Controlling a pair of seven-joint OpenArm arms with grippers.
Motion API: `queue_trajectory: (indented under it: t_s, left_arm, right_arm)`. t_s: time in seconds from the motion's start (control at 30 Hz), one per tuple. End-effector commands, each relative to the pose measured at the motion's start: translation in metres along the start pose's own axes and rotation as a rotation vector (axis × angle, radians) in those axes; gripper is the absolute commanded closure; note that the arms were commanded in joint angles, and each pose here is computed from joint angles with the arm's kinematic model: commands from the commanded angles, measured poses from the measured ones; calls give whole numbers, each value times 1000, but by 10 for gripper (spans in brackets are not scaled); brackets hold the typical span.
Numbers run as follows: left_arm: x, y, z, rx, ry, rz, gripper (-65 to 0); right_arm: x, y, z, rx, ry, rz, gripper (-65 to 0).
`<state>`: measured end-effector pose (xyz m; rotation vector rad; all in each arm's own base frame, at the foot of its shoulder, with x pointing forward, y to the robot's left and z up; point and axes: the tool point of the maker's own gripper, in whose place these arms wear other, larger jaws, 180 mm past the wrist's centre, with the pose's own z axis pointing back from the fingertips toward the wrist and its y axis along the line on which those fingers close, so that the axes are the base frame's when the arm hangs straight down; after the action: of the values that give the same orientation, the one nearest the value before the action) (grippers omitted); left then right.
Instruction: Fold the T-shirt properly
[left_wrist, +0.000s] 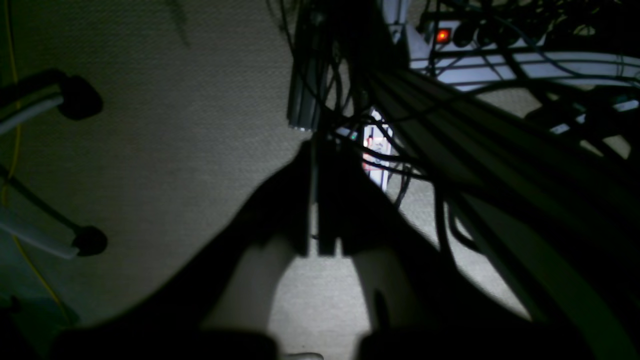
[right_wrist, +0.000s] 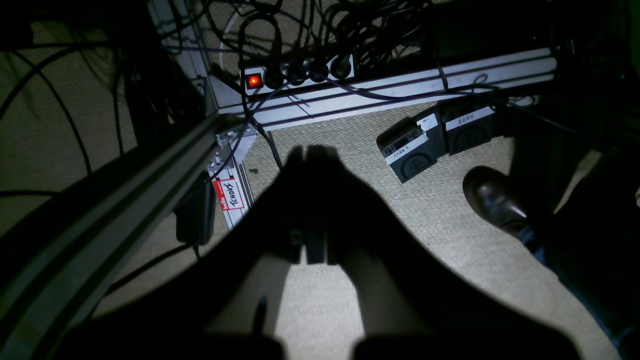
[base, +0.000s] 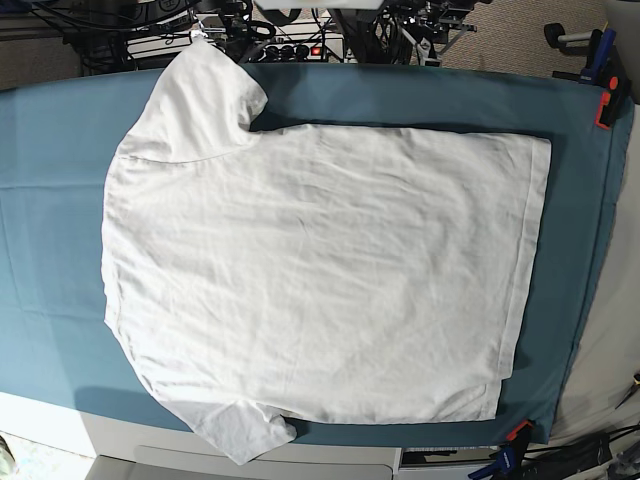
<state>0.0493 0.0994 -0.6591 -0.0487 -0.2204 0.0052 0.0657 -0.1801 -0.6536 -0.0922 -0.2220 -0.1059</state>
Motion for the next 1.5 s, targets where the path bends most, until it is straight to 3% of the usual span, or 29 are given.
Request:
queue_trajectory:
  t_s: [0.0, 0.67, 0.93, 1.23, 1.47]
  left_arm:
    - [2, -1, 0, 0, -12, 6, -39]
    - [3, -1, 0, 0, -14, 7, -39]
    - [-16, 26, 8, 61, 14, -4, -39]
    - [-73, 59, 58, 75, 35, -45, -39]
    - [-92, 72, 136, 23, -2, -147, -39]
  right_arm:
    - [5, -5, 0, -11, -17, -7, 0]
    - [9, -5, 0, -11, -35, -7, 0]
    - [-3, -12, 4, -24, -58, 1, 0]
    - [-60, -68, 36, -107, -52, 71, 0]
    - [-94, -132, 95, -184, -82, 147, 0]
